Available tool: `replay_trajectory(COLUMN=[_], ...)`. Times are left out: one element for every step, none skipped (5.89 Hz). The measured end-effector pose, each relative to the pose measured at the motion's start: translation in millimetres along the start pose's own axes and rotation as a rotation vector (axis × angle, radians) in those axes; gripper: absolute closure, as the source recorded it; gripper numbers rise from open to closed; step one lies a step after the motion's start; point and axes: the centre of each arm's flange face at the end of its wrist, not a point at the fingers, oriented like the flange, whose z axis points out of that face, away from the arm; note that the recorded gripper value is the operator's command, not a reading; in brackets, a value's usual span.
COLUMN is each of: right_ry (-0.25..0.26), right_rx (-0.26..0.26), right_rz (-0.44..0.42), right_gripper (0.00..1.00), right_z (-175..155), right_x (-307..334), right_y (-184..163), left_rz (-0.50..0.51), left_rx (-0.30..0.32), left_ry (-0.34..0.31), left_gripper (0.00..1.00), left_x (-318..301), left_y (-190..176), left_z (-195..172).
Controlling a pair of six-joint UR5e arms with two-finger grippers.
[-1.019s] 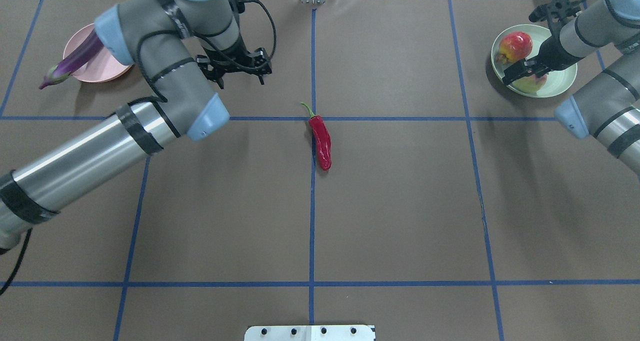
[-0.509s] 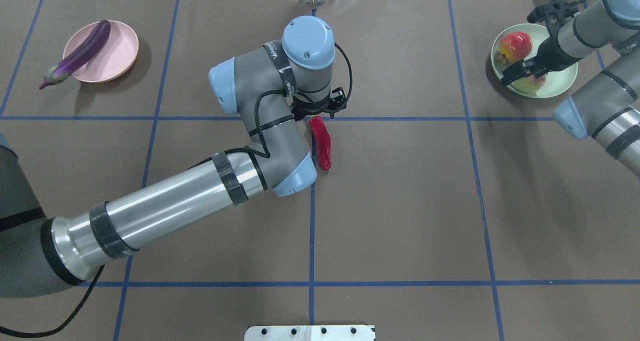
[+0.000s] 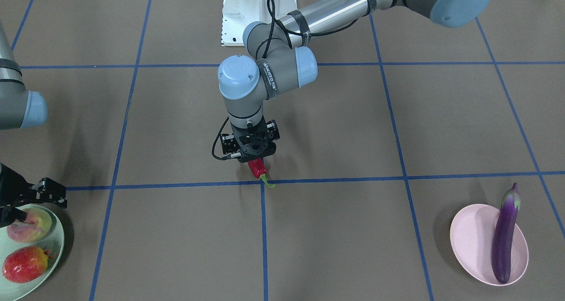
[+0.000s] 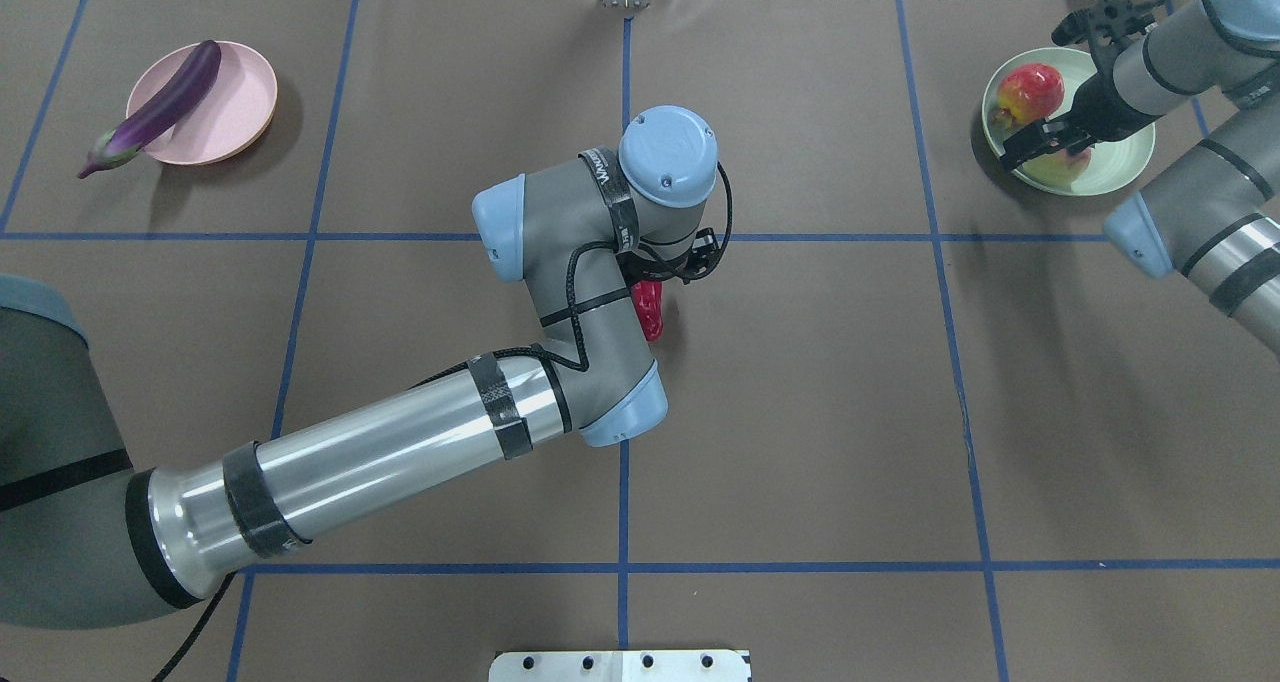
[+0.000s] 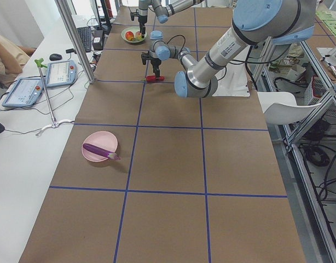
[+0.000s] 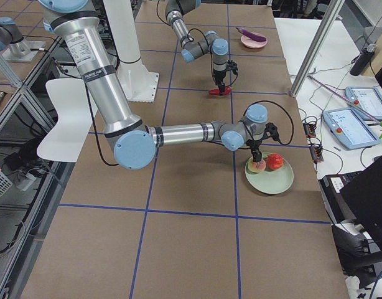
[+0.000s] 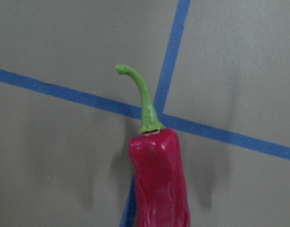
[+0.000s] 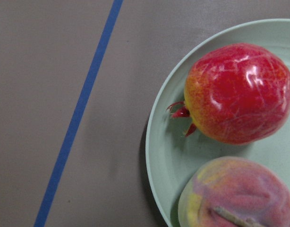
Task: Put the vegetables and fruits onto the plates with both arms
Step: 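Move the left gripper to the red chili pepper and grasp it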
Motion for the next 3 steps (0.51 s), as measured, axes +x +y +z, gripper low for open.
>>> replay_trajectory(right_ry=[0.000,0.000,0.000], right_rx=[0.000,0.000,0.000], right_rz=[0.000,0.000,0.000], right_gripper=[0.00,0.00,0.00], right_z=[0.0,0.0,0.0], right_x=[0.0,-0.1,-0.3], right_y=[-0.1,-0.3,-0.4], left_rz=[0.006,0.021,0.036], left_rx=[-0.001,-0.001,0.000], left_ry=[-0.004,-0.004,-0.004], left_gripper=[0.85,1.00,1.00], left_x=[0.0,0.0,-0.2], left_y=[0.6,0.1,-1.7], left_z=[2.6,3.0,2.2])
